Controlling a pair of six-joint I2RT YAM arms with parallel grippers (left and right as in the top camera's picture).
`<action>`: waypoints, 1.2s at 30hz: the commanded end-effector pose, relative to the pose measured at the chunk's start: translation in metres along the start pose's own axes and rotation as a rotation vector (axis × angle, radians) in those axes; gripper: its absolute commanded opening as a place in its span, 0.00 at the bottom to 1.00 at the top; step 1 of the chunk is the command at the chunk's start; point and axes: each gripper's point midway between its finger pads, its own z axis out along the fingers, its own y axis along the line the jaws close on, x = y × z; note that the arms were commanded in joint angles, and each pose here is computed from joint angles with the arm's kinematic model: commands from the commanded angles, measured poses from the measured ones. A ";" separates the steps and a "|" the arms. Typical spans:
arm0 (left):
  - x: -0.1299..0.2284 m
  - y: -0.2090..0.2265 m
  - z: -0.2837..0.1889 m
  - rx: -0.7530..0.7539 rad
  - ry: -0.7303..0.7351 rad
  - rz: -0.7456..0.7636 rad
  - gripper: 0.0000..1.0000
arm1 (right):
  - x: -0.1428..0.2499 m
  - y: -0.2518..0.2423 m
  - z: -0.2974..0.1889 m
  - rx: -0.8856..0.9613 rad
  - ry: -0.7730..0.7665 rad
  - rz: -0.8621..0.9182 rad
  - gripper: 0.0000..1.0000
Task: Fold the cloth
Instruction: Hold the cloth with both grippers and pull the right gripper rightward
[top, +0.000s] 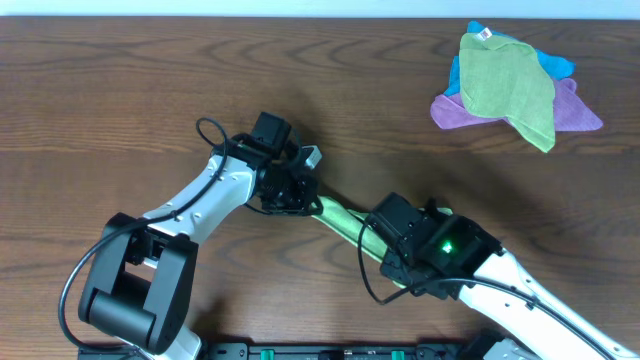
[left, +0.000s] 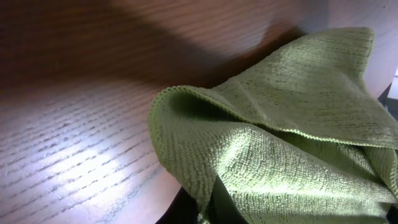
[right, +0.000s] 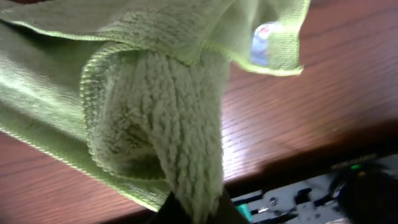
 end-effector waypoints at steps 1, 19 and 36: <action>-0.022 0.025 -0.017 -0.113 -0.089 -0.018 0.06 | -0.019 -0.019 -0.003 0.083 -0.109 -0.007 0.14; -0.024 0.024 -0.017 -0.109 -0.095 -0.009 0.06 | -0.001 0.040 0.012 -0.169 -0.027 -0.023 0.69; -0.025 0.024 -0.017 -0.105 -0.101 -0.005 0.06 | 0.072 0.091 0.082 -0.287 0.419 0.000 0.57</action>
